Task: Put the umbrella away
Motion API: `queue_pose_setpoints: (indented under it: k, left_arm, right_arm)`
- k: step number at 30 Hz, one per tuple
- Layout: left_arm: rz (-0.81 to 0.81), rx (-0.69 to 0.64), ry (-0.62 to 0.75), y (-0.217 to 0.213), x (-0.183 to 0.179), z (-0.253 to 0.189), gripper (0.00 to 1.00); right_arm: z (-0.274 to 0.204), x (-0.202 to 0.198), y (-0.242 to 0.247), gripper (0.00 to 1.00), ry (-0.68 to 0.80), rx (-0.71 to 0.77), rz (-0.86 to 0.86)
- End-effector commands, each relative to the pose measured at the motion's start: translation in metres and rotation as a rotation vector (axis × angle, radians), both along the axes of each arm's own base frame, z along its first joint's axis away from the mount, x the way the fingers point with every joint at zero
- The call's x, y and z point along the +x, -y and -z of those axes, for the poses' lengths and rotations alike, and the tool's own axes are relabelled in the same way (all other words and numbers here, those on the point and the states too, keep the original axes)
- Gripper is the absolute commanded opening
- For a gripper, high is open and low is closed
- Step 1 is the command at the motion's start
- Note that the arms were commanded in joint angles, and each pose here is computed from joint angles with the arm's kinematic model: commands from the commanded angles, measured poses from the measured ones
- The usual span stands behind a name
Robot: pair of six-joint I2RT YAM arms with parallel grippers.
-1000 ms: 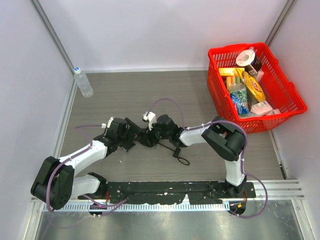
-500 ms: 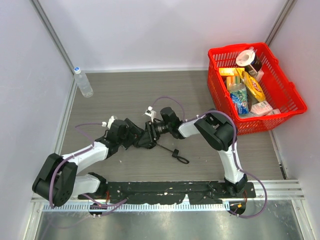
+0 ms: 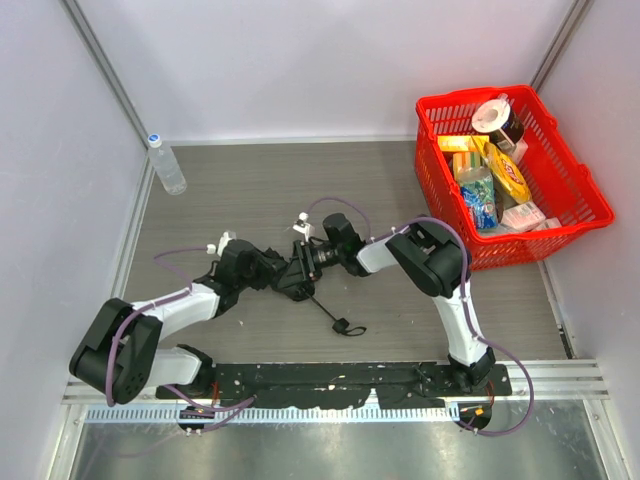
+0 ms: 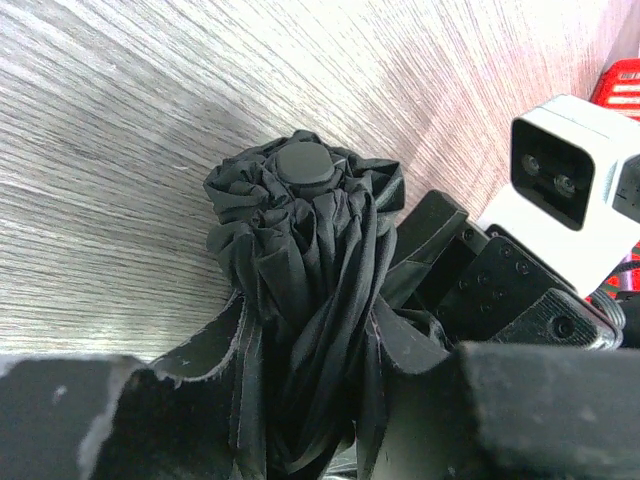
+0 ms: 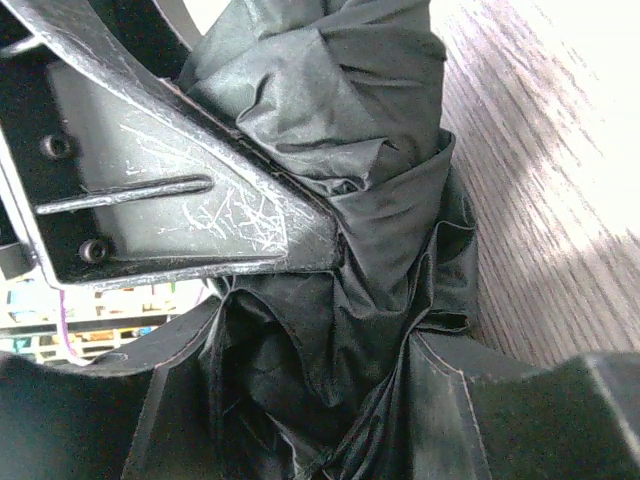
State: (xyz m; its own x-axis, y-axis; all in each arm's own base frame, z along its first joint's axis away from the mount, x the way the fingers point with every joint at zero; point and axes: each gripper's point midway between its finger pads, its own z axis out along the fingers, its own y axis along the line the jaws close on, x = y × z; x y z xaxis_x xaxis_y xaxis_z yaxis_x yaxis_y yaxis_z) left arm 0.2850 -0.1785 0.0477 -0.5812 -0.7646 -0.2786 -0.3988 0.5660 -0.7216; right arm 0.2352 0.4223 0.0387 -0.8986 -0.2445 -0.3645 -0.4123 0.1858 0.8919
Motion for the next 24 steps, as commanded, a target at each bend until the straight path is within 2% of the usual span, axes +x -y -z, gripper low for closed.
queue_pose_setpoints:
  k: [1, 2, 4, 8, 12, 19, 24]
  left_arm:
    - [0.038, 0.107, -0.085, -0.015, -0.025, 0.028, 0.00]
    - [0.028, 0.100, -0.098, -0.015, -0.026, 0.029, 0.00]
    - [0.016, 0.093, -0.123, -0.015, -0.028, 0.031, 0.00]
    - [-0.002, 0.071, -0.193, -0.012, -0.032, 0.039, 0.00]
    - [-0.034, 0.047, -0.271, -0.010, -0.037, 0.050, 0.00]
    - [-0.087, 0.020, -0.435, -0.006, -0.054, 0.063, 0.00]
    - [-0.119, 0.004, -0.508, -0.003, -0.062, 0.064, 0.00]
  right_arm:
    - [0.012, 0.009, 0.011, 0.46, 0.111, -0.156, 0.025]
    - [0.005, 0.009, 0.013, 0.55, 0.150, -0.170, 0.021]
    - [-0.005, 0.017, 0.014, 0.64, 0.220, -0.190, 0.058]
    - [-0.019, 0.031, 0.016, 0.75, 0.415, -0.294, 0.132]
    - [-0.032, 0.033, 0.015, 0.77, 0.607, -0.371, 0.149]
    - [-0.014, 0.008, 0.000, 0.77, 0.836, -0.510, 0.089]
    - [-0.003, 0.029, 0.016, 0.74, 1.037, -0.746, 0.220]
